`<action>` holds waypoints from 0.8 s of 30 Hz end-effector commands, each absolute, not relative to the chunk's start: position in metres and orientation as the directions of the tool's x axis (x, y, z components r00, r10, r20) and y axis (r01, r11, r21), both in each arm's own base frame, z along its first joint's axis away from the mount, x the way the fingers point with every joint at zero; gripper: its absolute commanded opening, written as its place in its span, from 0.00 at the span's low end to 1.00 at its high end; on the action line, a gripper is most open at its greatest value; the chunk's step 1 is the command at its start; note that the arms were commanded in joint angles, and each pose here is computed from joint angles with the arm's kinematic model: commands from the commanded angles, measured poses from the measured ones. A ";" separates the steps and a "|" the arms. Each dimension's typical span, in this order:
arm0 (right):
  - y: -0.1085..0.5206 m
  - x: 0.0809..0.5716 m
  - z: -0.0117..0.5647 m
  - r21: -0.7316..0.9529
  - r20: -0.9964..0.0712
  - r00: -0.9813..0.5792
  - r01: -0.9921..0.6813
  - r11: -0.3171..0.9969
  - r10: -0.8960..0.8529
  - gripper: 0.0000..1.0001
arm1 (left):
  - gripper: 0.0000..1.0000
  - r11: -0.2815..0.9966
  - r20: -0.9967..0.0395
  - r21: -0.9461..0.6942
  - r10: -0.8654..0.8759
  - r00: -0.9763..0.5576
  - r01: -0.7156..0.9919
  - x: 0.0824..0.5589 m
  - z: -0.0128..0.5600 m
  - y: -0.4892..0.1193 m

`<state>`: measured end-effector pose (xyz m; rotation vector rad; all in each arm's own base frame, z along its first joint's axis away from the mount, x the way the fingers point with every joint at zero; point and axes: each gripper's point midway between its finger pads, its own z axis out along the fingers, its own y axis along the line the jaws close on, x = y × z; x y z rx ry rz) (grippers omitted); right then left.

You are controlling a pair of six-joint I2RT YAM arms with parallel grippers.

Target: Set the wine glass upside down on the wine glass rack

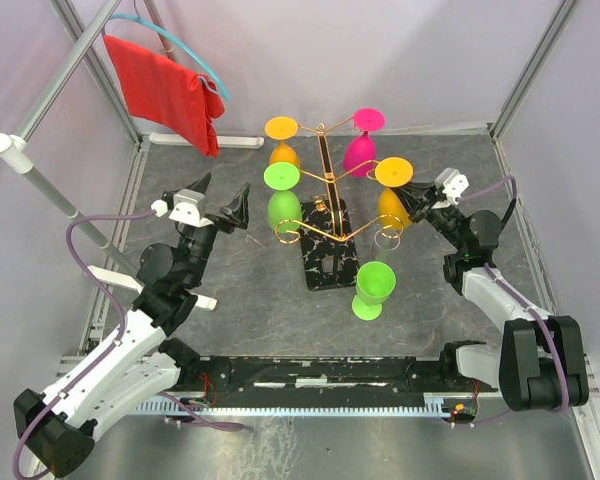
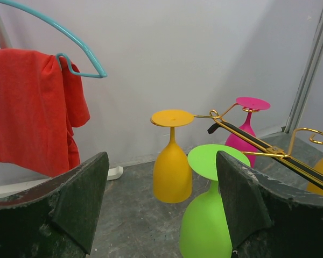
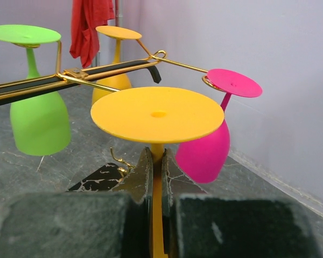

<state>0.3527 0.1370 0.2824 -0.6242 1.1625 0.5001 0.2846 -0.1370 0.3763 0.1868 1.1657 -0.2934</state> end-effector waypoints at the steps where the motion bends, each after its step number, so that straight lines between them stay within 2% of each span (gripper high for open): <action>1: 0.145 0.342 0.297 -0.231 -0.921 0.383 -0.684 0.692 0.070 0.01 | 0.86 0.946 -0.893 -0.058 -0.192 0.407 0.319 0.281 0.395 -0.132; 11: 0.164 0.344 0.286 -0.210 -0.926 0.362 -0.725 0.656 0.103 0.01 | 0.86 0.951 -0.894 -0.063 -0.188 0.406 0.302 0.281 0.393 -0.128; 24: 0.170 0.360 0.288 -0.208 -0.912 0.393 -0.695 0.689 0.121 0.01 | 0.86 0.957 -0.892 -0.059 -0.179 0.416 0.285 0.281 0.396 -0.124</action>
